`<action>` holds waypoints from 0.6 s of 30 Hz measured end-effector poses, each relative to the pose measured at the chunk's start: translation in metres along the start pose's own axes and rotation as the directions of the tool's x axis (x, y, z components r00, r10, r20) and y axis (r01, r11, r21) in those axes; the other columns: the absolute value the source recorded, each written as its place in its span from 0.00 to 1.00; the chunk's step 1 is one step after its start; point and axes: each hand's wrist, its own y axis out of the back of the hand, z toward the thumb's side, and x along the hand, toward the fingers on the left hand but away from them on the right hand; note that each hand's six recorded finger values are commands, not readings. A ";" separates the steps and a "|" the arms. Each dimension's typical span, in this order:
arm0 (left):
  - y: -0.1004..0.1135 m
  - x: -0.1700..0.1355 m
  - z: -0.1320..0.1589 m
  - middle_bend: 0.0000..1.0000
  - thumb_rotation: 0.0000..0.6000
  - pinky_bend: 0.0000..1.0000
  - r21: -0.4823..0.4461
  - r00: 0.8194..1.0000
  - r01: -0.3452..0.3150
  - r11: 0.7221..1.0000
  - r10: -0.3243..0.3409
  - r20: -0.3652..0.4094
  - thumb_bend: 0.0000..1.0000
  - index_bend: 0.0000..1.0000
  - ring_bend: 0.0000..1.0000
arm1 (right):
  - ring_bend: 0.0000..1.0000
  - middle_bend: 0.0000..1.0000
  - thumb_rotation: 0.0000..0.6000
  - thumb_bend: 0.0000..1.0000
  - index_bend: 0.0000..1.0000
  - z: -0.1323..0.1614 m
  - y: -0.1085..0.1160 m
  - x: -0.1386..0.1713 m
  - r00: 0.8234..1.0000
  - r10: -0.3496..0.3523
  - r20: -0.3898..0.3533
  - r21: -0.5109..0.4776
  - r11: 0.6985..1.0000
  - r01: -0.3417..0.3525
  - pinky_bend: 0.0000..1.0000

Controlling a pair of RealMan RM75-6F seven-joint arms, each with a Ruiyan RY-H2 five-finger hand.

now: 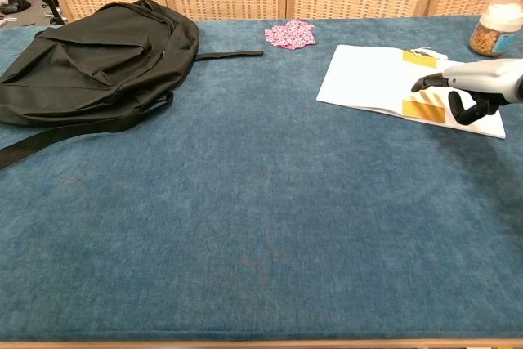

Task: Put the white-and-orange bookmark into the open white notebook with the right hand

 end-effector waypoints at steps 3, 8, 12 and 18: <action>-0.001 0.000 0.000 0.00 1.00 0.00 0.004 1.000 0.003 1.000 -0.003 0.001 0.00 0.00 0.00 | 0.00 0.08 1.00 1.00 0.07 0.001 0.001 0.000 1.000 -0.004 -0.004 -0.003 1.000 0.004 0.03; -0.001 0.000 0.001 0.00 1.00 0.00 0.004 1.000 0.004 1.000 -0.004 0.000 0.00 0.00 0.00 | 0.00 0.08 1.00 1.00 0.07 0.005 0.007 0.001 1.000 -0.022 -0.015 -0.019 1.000 0.022 0.03; 0.000 0.000 0.000 0.00 1.00 0.00 -0.001 1.000 0.000 1.000 0.000 0.000 0.00 0.00 0.00 | 0.00 0.08 1.00 1.00 0.07 0.010 0.020 0.005 0.998 -0.060 -0.032 -0.054 0.997 0.058 0.03; 0.003 -0.002 0.000 0.00 1.00 0.00 -0.014 1.000 -0.008 1.000 0.008 0.006 0.00 0.00 0.00 | 0.00 0.01 1.00 0.25 0.05 0.021 0.046 0.030 0.976 -0.182 -0.119 -0.133 0.977 0.166 0.02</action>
